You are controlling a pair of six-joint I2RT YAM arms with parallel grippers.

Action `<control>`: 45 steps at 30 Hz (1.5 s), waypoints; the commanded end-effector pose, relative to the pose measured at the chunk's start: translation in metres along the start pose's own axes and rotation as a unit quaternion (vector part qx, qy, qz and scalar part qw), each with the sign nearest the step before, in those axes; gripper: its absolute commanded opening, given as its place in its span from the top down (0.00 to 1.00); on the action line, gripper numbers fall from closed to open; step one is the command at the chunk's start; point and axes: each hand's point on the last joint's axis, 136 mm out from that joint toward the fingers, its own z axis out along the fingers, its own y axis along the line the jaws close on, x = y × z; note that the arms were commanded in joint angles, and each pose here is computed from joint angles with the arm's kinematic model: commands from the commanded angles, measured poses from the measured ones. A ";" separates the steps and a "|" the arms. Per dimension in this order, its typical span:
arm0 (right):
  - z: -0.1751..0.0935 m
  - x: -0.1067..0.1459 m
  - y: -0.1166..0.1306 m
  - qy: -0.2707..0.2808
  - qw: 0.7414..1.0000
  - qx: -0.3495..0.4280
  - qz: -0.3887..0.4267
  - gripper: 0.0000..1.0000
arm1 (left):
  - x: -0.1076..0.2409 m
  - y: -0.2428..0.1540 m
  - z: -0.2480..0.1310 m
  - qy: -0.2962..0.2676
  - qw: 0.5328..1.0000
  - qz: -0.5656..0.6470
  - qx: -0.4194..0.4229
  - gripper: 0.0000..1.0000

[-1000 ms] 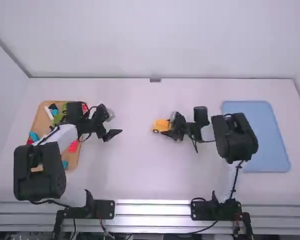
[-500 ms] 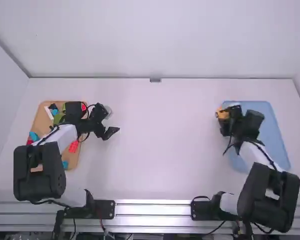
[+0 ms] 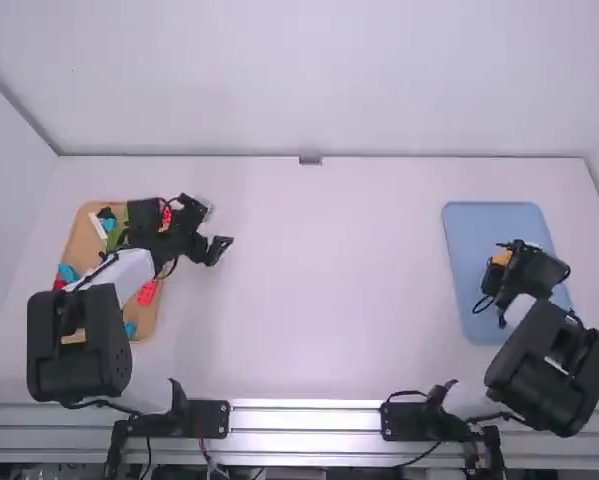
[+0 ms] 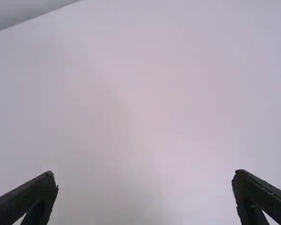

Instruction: Assemble lego blocks to make yellow taxi

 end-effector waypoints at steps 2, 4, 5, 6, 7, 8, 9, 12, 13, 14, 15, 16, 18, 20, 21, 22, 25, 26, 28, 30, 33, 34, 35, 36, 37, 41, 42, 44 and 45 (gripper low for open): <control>0.000 0.004 -0.005 0.004 1.000 0.010 0.015 0.46 | 0.006 0.015 -0.003 0.016 0.995 -0.089 -0.052 0.01; -0.001 0.006 -0.009 0.009 1.000 0.013 0.020 0.37 | 0.006 0.018 -0.003 0.017 0.992 -0.109 -0.061 0.01; -0.001 0.007 -0.009 0.009 1.000 0.013 0.020 0.36 | 0.006 0.018 -0.003 0.017 0.992 -0.110 -0.061 0.01; -0.001 0.008 -0.010 0.012 1.000 0.014 0.022 0.29 | 0.006 0.017 -0.004 0.017 0.991 -0.119 -0.059 0.01; -0.001 0.010 -0.010 0.015 1.000 0.014 0.023 0.24 | 0.005 0.017 -0.005 0.016 0.990 -0.124 -0.060 0.01; -0.002 0.011 -0.010 0.017 0.999 0.015 0.024 0.07 | 0.004 0.016 -0.007 0.015 0.991 -0.123 -0.060 0.01; -0.001 0.011 -0.010 0.017 0.999 0.015 0.024 0.00 | 0.004 0.016 -0.008 0.015 0.990 -0.123 -0.061 0.01; -0.003 0.009 -0.009 0.019 0.999 0.021 0.018 0.02 | -0.003 0.014 -0.016 0.009 0.991 -0.118 -0.065 0.01; -0.006 0.008 -0.009 0.020 0.999 0.028 0.018 0.02 | -0.007 0.012 -0.021 0.005 0.991 -0.116 -0.066 0.01; -0.011 0.006 -0.011 0.022 0.998 0.044 0.025 0.02 | -0.014 0.010 -0.028 -0.002 0.991 -0.111 -0.069 0.01; -0.018 0.002 -0.013 0.020 0.998 0.060 0.030 0.02 | -0.020 0.009 -0.036 -0.008 0.991 -0.106 -0.077 0.01; -0.020 0.001 -0.013 0.020 0.997 0.065 0.030 0.02 | -0.022 0.009 -0.038 -0.009 0.991 -0.105 -0.080 0.01; -0.035 -0.011 -0.009 0.005 0.996 0.080 0.026 0.02 | -0.033 0.013 -0.055 -0.016 0.985 -0.114 -0.125 0.01; -0.048 -0.024 0.000 -0.012 0.997 0.079 0.013 0.02 | -0.039 0.017 -0.068 -0.020 0.978 -0.119 -0.168 0.01; -0.063 -0.038 0.012 -0.036 0.997 0.071 -0.001 0.02 | -0.046 0.018 -0.081 -0.024 0.972 -0.116 -0.205 0.01; -0.074 -0.047 0.021 -0.054 0.996 0.063 -0.010 0.02 | -0.053 0.013 -0.088 -0.029 0.970 -0.104 -0.219 0.01; -0.099 -0.068 0.042 -0.099 0.994 0.045 -0.032 0.01 | -0.069 -0.002 -0.103 -0.048 0.969 -0.083 -0.229 0.01; -0.117 -0.081 0.056 -0.130 0.990 0.031 -0.046 0.02 | -0.080 -0.013 -0.112 -0.067 0.969 -0.069 -0.229 0.01; -0.134 -0.091 0.070 -0.160 0.985 0.017 -0.058 0.02 | -0.091 -0.023 -0.121 -0.086 0.969 -0.058 -0.225 0.01; -0.155 -0.101 0.086 -0.195 0.978 -0.001 -0.071 0.02 | -0.101 -0.033 -0.134 -0.109 0.968 -0.047 -0.222 0.01; -0.175 -0.108 0.101 -0.228 0.970 -0.023 -0.078 0.03 | -0.106 -0.034 -0.149 -0.131 0.963 -0.047 -0.233 0.02; -0.176 -0.106 0.107 -0.233 0.969 -0.036 -0.077 0.04 | -0.104 -0.029 -0.153 -0.137 0.958 -0.056 -0.245 0.03; -0.176 -0.104 0.110 -0.233 0.969 -0.042 -0.076 0.05 | -0.104 -0.029 -0.154 -0.140 0.957 -0.059 -0.248 0.04; -0.177 -0.101 0.116 -0.234 0.968 -0.054 -0.075 0.06 | -0.103 -0.028 -0.157 -0.146 0.954 -0.064 -0.253 0.05; -0.178 -0.096 0.123 -0.234 0.967 -0.071 -0.073 0.08 | -0.102 -0.027 -0.160 -0.154 0.950 -0.071 -0.261 0.07; -0.181 -0.080 0.143 -0.234 0.964 -0.111 -0.064 0.13 | -0.101 -0.029 -0.167 -0.186 0.942 -0.090 -0.264 0.12; -0.182 -0.073 0.149 -0.233 0.963 -0.123 -0.059 0.15 | -0.100 -0.031 -0.169 -0.199 0.939 -0.097 -0.263 0.14; -0.182 -0.063 0.158 -0.231 0.961 -0.141 -0.052 0.19 | -0.097 -0.033 -0.171 -0.210 0.936 -0.103 -0.262 0.17; -0.183 -0.057 0.163 -0.230 0.960 -0.151 -0.050 0.21 | -0.092 -0.035 -0.171 -0.210 0.936 -0.103 -0.262 0.19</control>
